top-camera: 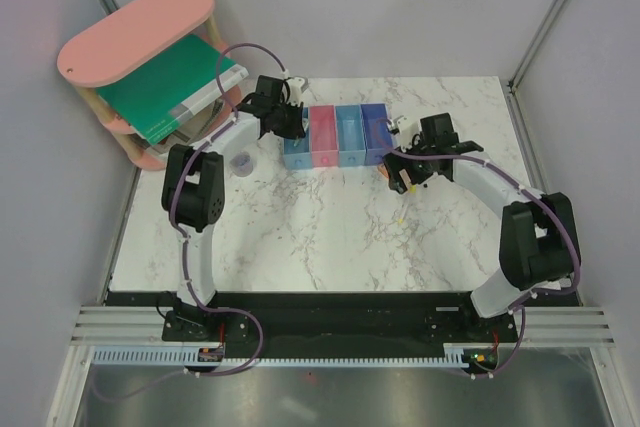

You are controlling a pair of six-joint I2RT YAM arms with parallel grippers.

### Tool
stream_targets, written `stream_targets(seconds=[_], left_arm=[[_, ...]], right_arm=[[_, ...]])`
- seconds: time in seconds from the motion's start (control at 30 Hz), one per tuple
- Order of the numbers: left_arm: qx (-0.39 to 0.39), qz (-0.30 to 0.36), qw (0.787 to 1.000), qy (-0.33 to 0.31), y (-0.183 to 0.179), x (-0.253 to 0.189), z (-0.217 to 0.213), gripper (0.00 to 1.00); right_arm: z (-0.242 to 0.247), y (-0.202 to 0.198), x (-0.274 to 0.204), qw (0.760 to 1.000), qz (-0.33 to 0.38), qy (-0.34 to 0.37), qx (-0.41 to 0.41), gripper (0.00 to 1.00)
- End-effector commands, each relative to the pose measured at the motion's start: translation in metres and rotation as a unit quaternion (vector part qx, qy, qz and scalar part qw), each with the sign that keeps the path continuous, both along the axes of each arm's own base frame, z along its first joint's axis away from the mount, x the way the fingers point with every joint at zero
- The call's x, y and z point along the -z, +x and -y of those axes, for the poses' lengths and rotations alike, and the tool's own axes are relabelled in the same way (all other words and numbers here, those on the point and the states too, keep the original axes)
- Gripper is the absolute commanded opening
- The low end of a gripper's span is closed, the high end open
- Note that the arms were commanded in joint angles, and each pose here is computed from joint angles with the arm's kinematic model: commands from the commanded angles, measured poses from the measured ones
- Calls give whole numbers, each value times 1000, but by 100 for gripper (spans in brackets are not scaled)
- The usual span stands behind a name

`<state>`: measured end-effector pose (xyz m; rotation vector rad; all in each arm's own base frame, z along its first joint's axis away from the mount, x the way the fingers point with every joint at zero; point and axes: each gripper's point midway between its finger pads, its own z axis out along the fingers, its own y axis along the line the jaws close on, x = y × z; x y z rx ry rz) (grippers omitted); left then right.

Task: Sort the stationery into containers
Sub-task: Place the stationery in the storage box.

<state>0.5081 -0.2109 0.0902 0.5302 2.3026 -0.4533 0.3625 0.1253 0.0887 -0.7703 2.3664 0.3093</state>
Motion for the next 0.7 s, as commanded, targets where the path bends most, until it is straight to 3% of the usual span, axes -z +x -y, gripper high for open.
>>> stream_targets(seconds=[0.0,0.07,0.3,0.53,0.67], left_arm=[[13,34,999,6,16,-9,2,24],[17,33,999,10,15,-6,2,39],[25,32,999,14,12,-9,0,60],[33,50,998,8,7,-36,1,61],[41,77,996,-15,-2,-79,3,61]], right_arm=[[-25,20,-19,998,26,48,-33,94],[-29,22,-16,998,19,52,-37,94],[-37,36,7,998,0,55,-42,93],[-42,51,17,998,3,52,-43,93],[-42,57,30,998,-3,47,-41,92]])
